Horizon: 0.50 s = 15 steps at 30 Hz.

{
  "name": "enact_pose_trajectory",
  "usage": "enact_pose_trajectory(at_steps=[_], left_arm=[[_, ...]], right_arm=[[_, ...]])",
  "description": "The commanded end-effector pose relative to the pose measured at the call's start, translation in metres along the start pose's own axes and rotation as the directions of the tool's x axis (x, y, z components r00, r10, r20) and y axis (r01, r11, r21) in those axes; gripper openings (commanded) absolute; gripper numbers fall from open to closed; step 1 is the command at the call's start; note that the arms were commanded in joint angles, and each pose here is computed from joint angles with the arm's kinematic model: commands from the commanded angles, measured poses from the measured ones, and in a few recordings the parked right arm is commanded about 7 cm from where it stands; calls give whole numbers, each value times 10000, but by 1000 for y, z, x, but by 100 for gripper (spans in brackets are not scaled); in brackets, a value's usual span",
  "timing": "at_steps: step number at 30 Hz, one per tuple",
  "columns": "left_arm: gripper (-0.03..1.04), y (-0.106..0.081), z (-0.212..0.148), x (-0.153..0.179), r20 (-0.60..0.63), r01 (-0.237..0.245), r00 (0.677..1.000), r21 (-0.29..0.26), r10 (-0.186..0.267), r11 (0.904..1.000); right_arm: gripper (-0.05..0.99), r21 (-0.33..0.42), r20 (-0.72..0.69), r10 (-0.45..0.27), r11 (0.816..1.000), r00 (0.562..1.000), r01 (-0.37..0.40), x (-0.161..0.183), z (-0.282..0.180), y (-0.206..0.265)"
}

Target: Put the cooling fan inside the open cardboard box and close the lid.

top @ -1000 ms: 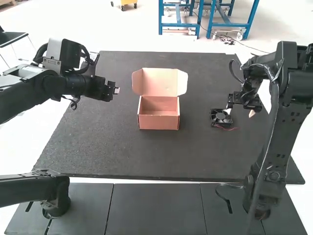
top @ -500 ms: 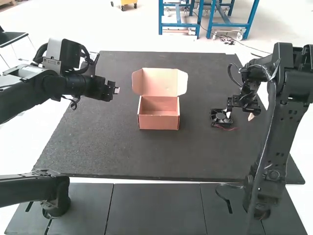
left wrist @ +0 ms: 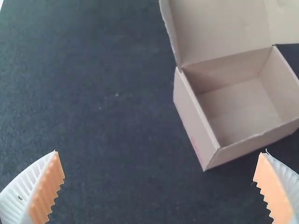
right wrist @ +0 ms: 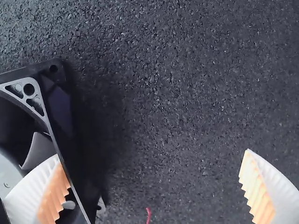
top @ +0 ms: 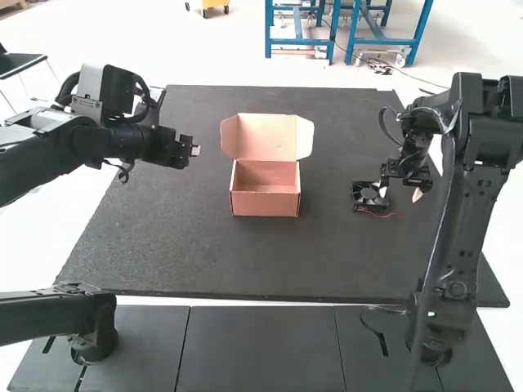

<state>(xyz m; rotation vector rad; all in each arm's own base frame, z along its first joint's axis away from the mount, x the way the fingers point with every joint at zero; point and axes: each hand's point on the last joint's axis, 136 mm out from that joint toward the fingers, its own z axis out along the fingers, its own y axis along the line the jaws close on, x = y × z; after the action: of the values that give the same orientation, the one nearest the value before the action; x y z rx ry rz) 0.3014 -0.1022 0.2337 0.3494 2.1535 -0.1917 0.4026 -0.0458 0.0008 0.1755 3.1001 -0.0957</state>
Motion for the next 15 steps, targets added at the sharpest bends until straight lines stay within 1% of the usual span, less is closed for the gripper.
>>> enact_pose_trajectory(at_steps=[1, 7, 8, 9, 13, 15], left_arm=[[96, 4, -8, -20, 524, 163, 9985, -91, -158, 9998], [96, 8, -10, -22, 557, 223, 9982, -163, -214, 9996], [96, 8, -10, -22, 557, 232, 9982, -176, -222, 9996], [96, 9, -10, -23, 573, 249, 9981, -201, -237, 9995], [96, 12, -11, -24, 606, 300, 9978, -261, -284, 9992], [96, 13, -11, -24, 607, 318, 9977, -286, -300, 9991]], right_arm=[[81, 143, -258, -310, 9994, 9992, 313, 0, 5, 7], [81, -46, -521, -586, 9983, 9969, 584, 1, 8, 20], [78, -93, -535, -617, 9981, 9967, 613, 1, 9, 23], [74, -124, -564, -650, 9978, 9963, 644, 1, 9, 24], [53, -356, -594, -728, 9969, 9956, 708, -1, 7, 31], [52, -418, -593, -758, 9964, 9954, 734, -1, 7, 34]])
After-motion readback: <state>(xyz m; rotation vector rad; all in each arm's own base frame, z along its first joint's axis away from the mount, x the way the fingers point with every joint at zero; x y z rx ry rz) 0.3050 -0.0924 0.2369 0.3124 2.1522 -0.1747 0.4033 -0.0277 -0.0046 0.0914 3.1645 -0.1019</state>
